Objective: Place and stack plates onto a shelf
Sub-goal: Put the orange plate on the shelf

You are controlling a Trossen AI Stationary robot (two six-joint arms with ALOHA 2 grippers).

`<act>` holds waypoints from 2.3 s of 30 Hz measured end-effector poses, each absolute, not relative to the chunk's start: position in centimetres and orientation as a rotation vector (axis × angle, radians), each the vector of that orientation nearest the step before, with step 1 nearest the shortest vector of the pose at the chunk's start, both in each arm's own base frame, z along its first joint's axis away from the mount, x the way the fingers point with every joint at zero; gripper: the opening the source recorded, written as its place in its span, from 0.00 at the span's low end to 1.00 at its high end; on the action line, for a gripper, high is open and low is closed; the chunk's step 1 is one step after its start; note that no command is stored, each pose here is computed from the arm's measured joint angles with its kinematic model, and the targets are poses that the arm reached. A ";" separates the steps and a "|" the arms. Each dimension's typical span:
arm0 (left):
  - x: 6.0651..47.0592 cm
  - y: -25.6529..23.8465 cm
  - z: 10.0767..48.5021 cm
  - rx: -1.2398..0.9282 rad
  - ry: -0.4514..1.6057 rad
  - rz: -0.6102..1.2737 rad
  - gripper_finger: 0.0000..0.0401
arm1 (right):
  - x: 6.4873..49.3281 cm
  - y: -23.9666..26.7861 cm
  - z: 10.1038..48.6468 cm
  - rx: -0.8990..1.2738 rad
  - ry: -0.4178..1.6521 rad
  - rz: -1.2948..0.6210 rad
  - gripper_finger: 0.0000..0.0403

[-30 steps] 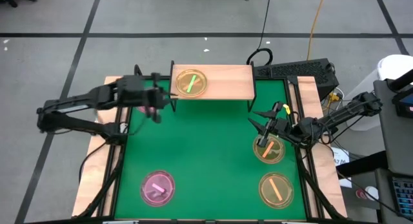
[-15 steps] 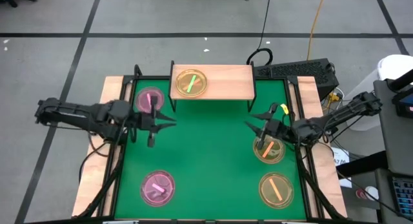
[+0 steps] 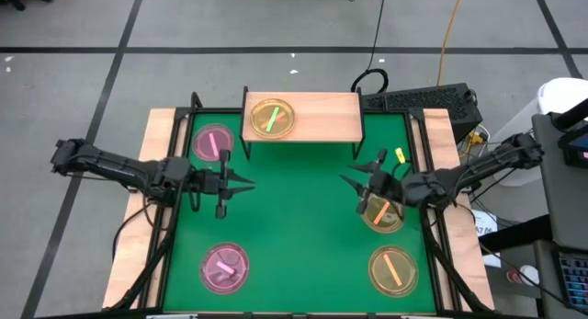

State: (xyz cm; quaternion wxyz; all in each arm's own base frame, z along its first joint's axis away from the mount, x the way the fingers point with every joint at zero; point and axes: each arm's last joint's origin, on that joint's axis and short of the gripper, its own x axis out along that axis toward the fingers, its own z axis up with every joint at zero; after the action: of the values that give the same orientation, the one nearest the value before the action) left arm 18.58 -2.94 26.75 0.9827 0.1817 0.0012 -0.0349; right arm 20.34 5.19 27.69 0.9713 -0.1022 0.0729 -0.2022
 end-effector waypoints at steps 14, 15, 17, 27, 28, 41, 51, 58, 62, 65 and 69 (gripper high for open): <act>18.5 -2.9 26.1 0.333 0.015 -0.070 0.14 | 23.6 7.0 23.2 -0.065 0.587 -0.251 0.32; 18.5 -2.9 26.1 0.331 0.016 -0.070 0.14 | 23.7 7.0 22.6 -0.047 0.628 -0.247 0.32; 18.5 -2.9 26.1 0.330 0.016 -0.070 0.14 | 23.7 7.1 21.5 -0.010 0.709 -0.249 0.32; 18.5 -2.9 26.3 0.341 -0.012 -0.065 0.14 | 24.1 7.5 17.9 0.052 0.925 -0.254 0.32; 18.5 -2.9 26.4 0.337 -0.014 -0.065 0.14 | 24.0 7.5 17.8 0.052 0.942 -0.246 0.32; 18.7 -3.1 25.7 0.177 0.044 -0.077 0.14 | 21.2 9.8 19.3 0.287 1.150 -0.222 0.32; 20.3 -3.8 23.5 0.155 0.172 -0.105 0.14 | 20.4 11.1 18.0 0.282 1.243 -0.293 0.32; 21.7 -3.9 22.6 0.204 0.168 -0.092 0.14 | 19.8 11.0 17.3 0.281 1.310 -0.380 0.32; 22.2 -3.8 22.0 0.216 0.185 -0.070 0.14 | 20.1 11.3 16.3 0.256 1.338 -0.395 0.32; 22.5 -3.7 21.9 0.213 0.178 -0.054 0.14 | 20.3 11.4 15.4 0.232 1.373 -0.420 0.32; 22.5 -3.6 21.9 0.209 0.181 -0.051 0.14 | 20.4 11.5 14.7 0.212 1.395 -0.443 0.32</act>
State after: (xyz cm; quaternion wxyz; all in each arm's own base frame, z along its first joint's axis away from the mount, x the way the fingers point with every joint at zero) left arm 22.52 -3.61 21.86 0.9901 0.1042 0.0903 -0.0254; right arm 20.39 11.49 14.67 0.7388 0.0964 0.6357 -0.2019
